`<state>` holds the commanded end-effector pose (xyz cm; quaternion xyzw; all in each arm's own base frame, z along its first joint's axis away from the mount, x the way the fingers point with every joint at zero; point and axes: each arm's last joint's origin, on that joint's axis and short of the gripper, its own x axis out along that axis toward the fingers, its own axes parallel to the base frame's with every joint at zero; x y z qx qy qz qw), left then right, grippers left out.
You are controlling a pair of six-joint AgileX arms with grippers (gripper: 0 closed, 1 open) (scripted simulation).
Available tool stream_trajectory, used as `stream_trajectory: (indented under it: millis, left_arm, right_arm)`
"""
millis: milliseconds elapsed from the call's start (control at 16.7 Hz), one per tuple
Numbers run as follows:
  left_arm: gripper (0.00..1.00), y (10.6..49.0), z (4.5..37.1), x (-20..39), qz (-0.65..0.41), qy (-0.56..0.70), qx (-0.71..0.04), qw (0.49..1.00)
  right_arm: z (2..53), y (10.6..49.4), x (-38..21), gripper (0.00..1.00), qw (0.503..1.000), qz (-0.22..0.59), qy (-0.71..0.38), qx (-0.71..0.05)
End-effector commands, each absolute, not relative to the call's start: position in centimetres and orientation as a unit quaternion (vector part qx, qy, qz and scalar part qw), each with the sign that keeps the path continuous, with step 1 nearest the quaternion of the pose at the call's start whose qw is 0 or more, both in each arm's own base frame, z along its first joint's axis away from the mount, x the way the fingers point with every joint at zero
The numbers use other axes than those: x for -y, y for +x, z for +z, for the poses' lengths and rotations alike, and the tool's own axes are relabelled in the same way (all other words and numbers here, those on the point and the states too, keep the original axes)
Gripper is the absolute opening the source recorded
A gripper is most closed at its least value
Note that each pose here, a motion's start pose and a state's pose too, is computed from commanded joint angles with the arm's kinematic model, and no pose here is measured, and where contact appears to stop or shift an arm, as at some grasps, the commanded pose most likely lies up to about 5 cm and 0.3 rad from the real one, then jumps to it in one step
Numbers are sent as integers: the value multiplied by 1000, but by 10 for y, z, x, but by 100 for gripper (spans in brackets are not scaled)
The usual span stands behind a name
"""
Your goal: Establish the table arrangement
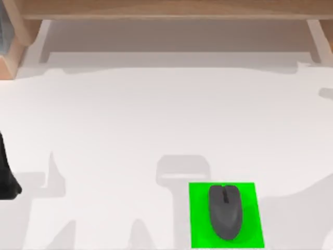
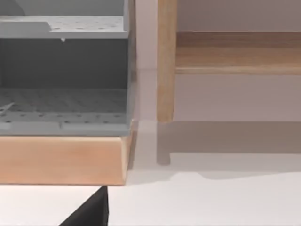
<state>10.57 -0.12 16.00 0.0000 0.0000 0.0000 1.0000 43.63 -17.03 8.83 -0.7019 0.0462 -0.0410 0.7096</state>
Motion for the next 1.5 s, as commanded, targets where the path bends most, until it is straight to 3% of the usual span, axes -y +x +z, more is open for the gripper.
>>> stream_trajectory:
  millis: [300,660,900,1080,1320,1500]
  left_arm:
    - [100,106,160,1,0,0,0,1000]
    - [100,106,160,1,0,0,0,1000]
    - [100,106,160,1,0,0,0,1000]
    - [100,106,160,1,0,0,0,1000]
    - [100,106,160,1,0,0,0,1000]
    - [100,106,160,1,0,0,0,1000]
  right_arm:
    - [89,426,162,100,733,-21,-677,-64]
    - [180,384,115,100,815,-19,-577,-48]
    - [251,309,71,100,881,-33,-471,-16]
    - [274,237,42,100,927,-39,-373,12]
    - [256,155,17,100,972,-32,-230,39]
    - [220,122,8,100,991,-19,-130,38]
